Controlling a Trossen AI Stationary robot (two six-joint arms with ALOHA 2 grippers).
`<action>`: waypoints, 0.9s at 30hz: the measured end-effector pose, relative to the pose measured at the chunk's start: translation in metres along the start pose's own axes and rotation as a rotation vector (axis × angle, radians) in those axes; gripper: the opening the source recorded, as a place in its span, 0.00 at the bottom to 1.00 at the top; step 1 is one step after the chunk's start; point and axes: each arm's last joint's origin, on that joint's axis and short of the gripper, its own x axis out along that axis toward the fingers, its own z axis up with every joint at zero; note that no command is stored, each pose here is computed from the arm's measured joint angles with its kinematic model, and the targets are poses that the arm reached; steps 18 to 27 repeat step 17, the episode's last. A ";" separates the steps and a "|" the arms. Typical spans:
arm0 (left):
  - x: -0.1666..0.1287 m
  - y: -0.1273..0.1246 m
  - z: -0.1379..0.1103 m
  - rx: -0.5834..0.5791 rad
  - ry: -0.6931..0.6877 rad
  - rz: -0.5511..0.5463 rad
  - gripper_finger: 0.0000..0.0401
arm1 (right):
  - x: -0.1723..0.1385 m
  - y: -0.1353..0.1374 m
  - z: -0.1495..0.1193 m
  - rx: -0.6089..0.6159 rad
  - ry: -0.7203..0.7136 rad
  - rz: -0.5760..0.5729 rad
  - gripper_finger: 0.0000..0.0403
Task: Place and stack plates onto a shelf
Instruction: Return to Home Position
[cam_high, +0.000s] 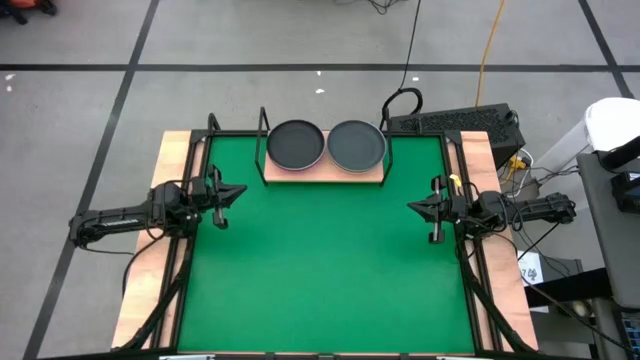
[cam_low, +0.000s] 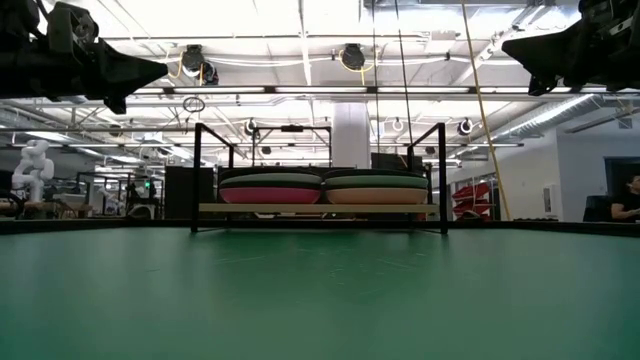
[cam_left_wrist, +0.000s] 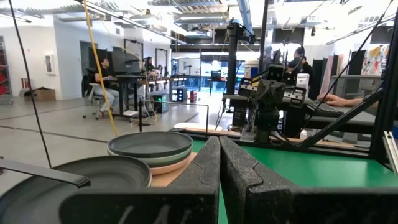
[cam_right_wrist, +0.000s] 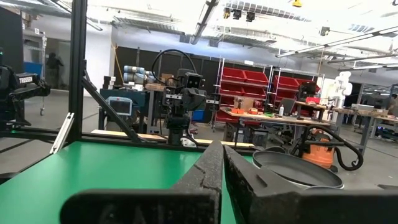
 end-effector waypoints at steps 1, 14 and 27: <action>0.000 0.000 0.000 0.000 0.000 0.000 0.00 | 0.000 0.000 0.000 0.000 0.000 0.000 0.00; 0.000 0.000 0.000 0.000 0.000 0.000 0.00 | 0.000 0.000 0.000 0.000 0.000 0.000 0.00; 0.000 0.000 0.000 0.000 0.000 0.000 0.00 | 0.000 0.000 0.000 0.000 0.000 0.000 0.00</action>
